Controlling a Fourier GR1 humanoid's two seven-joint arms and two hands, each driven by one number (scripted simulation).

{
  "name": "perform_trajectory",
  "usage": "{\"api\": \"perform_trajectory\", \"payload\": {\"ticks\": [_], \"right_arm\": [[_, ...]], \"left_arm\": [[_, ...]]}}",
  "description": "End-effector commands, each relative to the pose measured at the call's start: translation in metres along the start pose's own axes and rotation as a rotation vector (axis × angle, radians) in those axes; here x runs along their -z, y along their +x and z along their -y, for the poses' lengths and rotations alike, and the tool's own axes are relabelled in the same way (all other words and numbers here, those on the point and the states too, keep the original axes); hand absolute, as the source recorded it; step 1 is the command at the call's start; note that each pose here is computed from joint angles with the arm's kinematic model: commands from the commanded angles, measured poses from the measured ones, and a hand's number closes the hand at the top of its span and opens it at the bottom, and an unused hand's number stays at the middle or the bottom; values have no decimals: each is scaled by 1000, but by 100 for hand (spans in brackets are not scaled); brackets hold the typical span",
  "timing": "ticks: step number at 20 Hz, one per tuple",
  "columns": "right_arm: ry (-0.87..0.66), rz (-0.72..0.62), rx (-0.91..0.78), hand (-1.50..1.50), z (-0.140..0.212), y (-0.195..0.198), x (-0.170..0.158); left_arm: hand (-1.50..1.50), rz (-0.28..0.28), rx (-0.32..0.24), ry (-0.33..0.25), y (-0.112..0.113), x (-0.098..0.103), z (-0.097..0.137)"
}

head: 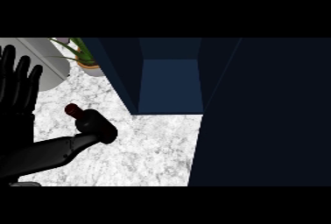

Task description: Pick up the wine, place it into the cabinet and close the cabinet

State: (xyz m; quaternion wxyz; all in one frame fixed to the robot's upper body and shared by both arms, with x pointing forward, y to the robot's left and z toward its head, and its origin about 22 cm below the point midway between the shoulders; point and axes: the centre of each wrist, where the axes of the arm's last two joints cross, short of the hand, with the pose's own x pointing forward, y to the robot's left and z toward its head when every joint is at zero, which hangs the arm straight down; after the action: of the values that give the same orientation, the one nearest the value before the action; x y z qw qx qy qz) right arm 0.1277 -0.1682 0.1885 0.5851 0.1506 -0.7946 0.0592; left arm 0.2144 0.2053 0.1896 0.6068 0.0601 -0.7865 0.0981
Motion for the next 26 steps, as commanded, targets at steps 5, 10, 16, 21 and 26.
{"api": "perform_trajectory", "payload": {"ticks": [5,10,16,21,26], "right_arm": [[-49,90,-69,-150,-1,34,-27],[-48,60,-48,-150,-5,35,-37],[-59,70,-36,-150,-7,40,-25],[-42,88,-60,-150,-10,34,-24],[-37,73,-47,-150,-8,42,-40]], "left_arm": [[-150,-24,20,26,-46,2,-14],[-150,-46,31,27,-60,7,1],[-150,-81,33,69,-101,-2,-43],[-150,-63,59,93,-131,-4,-53],[-150,-91,77,118,-139,-25,-71]]}}
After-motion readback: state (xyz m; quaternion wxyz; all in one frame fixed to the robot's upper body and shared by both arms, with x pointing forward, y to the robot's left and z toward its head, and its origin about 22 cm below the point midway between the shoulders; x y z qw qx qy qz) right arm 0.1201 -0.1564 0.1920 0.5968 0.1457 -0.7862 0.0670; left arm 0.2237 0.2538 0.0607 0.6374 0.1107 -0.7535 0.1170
